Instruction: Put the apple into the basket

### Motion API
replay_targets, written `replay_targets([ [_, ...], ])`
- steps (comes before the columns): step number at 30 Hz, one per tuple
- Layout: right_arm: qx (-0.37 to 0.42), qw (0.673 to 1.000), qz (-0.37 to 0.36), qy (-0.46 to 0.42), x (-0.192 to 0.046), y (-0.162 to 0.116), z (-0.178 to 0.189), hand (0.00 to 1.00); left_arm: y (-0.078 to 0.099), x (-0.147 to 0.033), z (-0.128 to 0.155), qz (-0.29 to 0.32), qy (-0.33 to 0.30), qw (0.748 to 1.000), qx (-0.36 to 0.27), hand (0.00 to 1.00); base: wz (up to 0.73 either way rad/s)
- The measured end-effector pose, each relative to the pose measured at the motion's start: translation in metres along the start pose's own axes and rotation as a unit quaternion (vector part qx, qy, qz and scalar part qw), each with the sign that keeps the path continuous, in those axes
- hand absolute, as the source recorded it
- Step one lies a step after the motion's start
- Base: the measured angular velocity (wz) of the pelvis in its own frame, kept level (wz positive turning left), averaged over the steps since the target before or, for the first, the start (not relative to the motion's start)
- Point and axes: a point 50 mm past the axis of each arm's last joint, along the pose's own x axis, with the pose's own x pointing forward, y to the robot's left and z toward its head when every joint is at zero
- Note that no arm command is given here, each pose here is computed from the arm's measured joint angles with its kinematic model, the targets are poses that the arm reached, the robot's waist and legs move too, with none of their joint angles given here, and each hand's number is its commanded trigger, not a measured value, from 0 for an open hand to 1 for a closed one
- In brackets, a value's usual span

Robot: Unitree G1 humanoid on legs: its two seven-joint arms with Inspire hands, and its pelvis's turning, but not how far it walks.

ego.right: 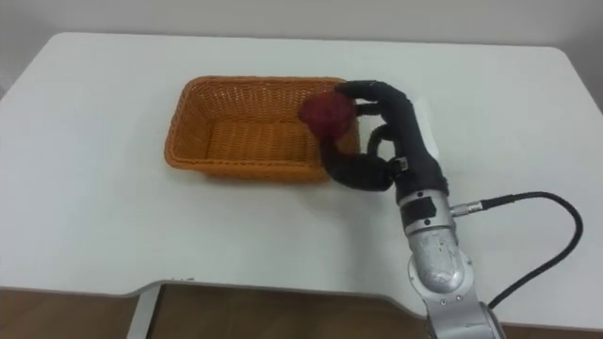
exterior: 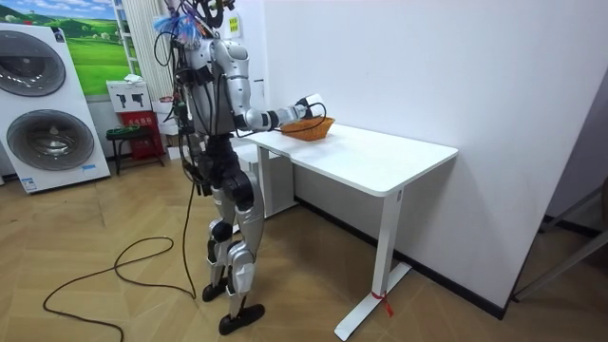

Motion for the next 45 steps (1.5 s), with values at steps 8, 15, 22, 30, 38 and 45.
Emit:
replay_targets([
  [8, 0.007, 0.999, 0.042, -0.016, 0.004, 0.017, 0.008, 0.00, -0.002, 0.001, 0.004, -0.010, -0.004, 1.000, 0.015, 0.00, 0.02],
  [15, 0.012, 0.998, 0.057, -0.015, 0.003, 0.021, 0.008, 0.00, -0.003, 0.001, 0.003, -0.011, -0.003, 1.000, 0.015, 0.00, 0.01],
  [22, 0.015, 1.000, 0.010, -0.011, 0.005, 0.006, 0.006, 0.00, -0.002, 0.000, -0.001, -0.009, 0.006, 1.000, 0.005, 0.00, 0.00],
  [30, 0.017, 0.976, -0.215, -0.035, 0.001, -0.070, 0.009, 0.00, 0.000, -0.003, -0.019, 0.014, 0.026, 0.999, -0.028, 0.00, 0.02],
  [38, 0.062, 0.845, -0.532, -0.008, -0.045, -0.165, -0.009, 0.00, 0.009, -0.011, -0.047, 0.068, 0.058, 0.993, -0.082, 0.00, -0.01],
  [45, 0.090, 0.692, -0.704, 0.133, -0.113, -0.192, -0.067, 0.00, 0.017, -0.012, -0.044, 0.089, 0.053, 0.990, -0.094, 0.00, 0.00],
])
